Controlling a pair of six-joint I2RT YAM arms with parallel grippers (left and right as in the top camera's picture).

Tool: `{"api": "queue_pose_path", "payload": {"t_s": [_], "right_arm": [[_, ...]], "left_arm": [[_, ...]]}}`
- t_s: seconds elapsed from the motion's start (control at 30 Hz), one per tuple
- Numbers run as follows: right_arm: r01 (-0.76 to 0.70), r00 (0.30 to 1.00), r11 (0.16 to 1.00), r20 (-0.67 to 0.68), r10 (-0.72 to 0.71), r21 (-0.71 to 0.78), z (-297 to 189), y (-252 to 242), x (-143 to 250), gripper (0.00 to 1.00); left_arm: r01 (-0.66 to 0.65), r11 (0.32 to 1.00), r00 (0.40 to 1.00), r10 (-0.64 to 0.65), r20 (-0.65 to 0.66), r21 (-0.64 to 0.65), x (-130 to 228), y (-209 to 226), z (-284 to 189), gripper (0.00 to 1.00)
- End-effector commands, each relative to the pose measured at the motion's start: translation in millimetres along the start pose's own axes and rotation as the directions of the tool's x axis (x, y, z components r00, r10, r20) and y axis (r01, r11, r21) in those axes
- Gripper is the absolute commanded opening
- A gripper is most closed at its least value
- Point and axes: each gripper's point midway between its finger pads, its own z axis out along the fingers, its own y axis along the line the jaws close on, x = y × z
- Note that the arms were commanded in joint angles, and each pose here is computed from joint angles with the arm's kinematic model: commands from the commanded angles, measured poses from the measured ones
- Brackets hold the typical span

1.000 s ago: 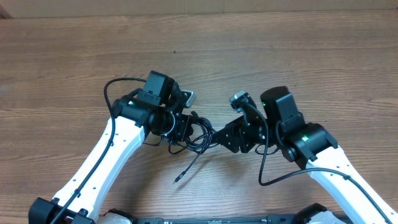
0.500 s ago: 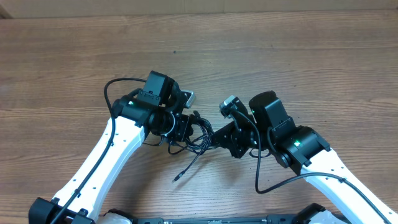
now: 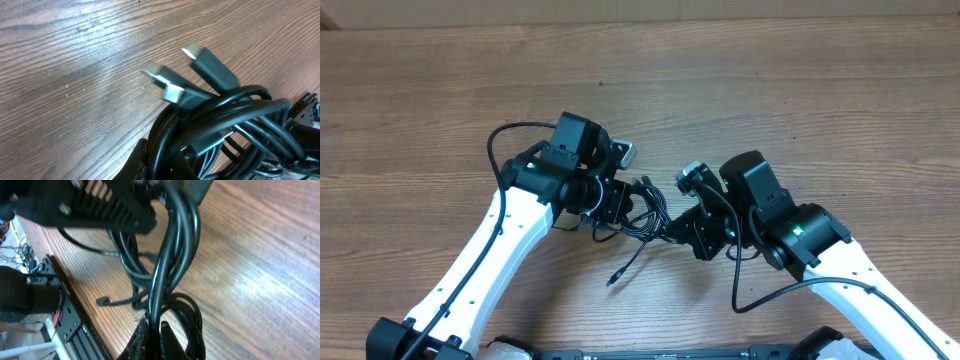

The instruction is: Untangle cables

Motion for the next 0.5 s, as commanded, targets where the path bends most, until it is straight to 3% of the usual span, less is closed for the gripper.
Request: {"api": "queue_pose_path", "payload": {"t_s": [0.0,0.47], "right_arm": [[0.006,1.0,1.0,0.002,-0.006,0.004,-3.6,2.7,-3.8,0.04],[-0.032,0.997,0.999,-0.068,0.033,0.012,-3.9,0.9,14.4,0.04]], "left_arm": [[-0.025,0.999,0.998,0.023,0.065,0.035,-14.3,-14.5,-13.2,0.04],[0.064,0.998,0.981,-0.062,0.183,-0.004,-43.2,-5.9,-17.1,0.04]]}}
